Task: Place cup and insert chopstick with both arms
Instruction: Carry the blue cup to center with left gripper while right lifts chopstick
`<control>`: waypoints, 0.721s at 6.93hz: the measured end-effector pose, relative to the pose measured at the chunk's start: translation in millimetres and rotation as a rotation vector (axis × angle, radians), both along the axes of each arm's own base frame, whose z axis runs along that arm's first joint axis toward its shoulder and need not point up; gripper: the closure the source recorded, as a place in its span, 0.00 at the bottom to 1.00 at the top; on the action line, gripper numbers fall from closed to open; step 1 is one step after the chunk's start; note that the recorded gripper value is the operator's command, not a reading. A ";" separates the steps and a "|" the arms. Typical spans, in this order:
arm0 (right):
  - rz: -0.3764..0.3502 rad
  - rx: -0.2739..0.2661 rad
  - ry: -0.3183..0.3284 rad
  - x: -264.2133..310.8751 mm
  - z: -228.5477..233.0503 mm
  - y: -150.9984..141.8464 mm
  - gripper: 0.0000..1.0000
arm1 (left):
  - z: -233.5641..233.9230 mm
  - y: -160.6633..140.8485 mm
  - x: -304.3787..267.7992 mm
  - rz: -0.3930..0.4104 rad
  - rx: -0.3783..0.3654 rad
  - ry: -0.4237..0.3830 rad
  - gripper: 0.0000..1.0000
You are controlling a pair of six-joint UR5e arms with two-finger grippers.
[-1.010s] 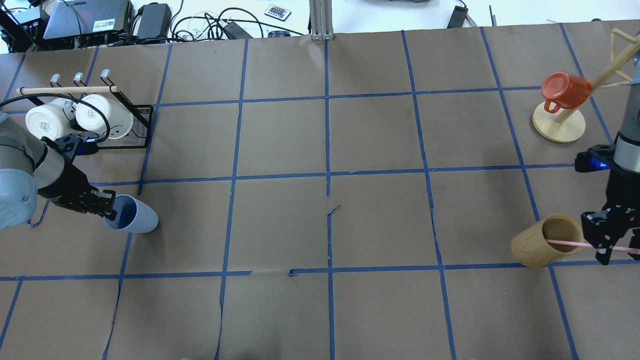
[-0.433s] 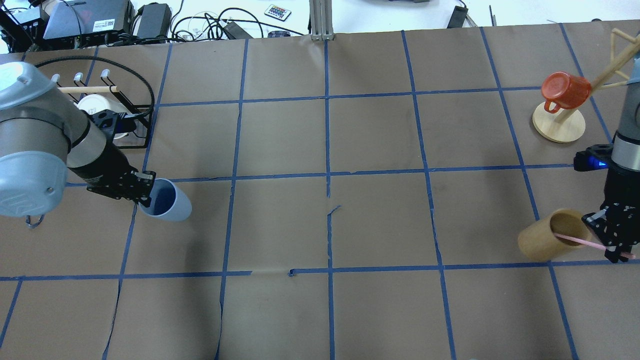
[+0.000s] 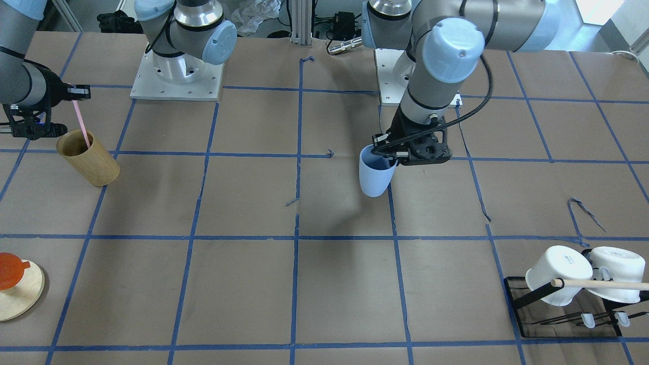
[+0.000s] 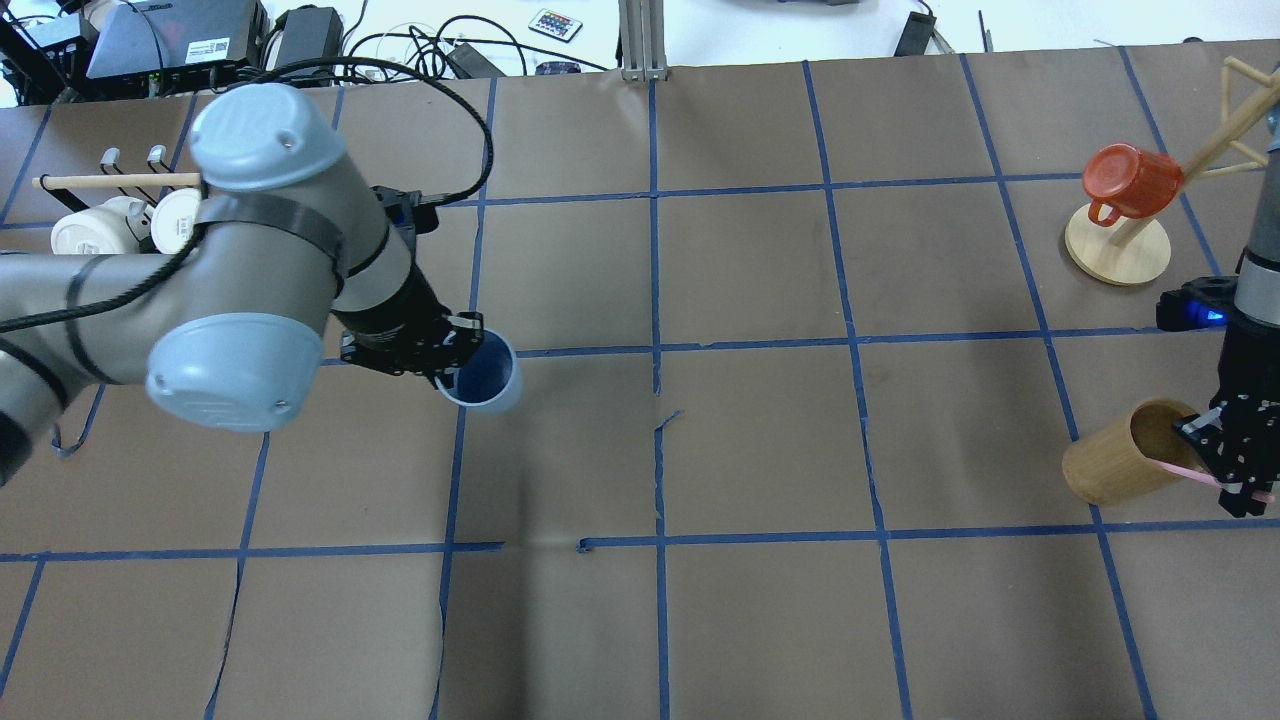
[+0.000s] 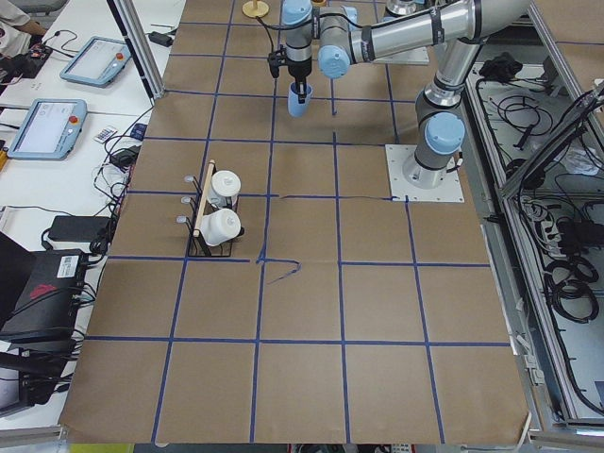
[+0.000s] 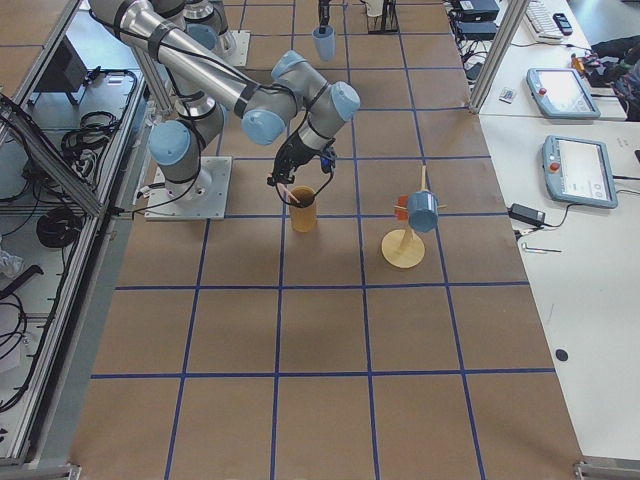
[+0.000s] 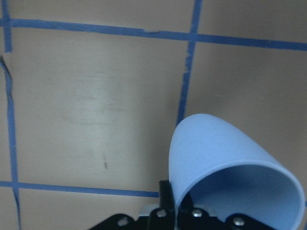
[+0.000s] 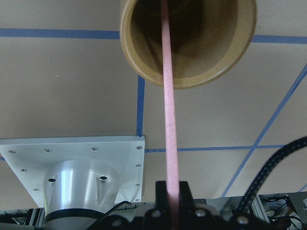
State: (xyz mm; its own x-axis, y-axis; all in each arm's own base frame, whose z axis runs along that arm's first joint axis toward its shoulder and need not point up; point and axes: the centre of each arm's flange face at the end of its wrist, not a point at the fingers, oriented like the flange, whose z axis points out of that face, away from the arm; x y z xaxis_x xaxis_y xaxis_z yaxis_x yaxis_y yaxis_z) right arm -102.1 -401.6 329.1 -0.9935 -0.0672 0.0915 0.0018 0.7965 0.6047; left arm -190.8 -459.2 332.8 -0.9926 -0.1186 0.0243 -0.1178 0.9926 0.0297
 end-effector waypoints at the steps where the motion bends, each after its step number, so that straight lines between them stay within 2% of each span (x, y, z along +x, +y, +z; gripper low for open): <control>1: -0.025 0.012 0.004 0.2 9.1 -1.3 0.86 | -12.8 -3.7 -33.2 0.022 -0.023 0.010 1.00; 3: -0.051 0.027 -0.015 1.2 22.6 -4.5 0.89 | -35.6 0.5 -84.2 0.008 -0.026 0.017 1.00; 5: -0.065 0.043 -0.038 0.5 57.1 -10.0 0.90 | -54.0 20.1 -126.0 -0.065 0.003 0.015 1.00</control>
State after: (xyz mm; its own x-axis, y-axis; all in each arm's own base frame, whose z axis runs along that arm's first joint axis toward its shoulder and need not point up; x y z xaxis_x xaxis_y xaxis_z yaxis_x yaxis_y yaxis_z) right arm -101.6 -411.7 386.3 -0.9986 -0.0051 0.0518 0.0292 0.7690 0.6386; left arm -316.8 -439.1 278.8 -0.9978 -0.0538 0.0391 -0.0525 0.9980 0.0340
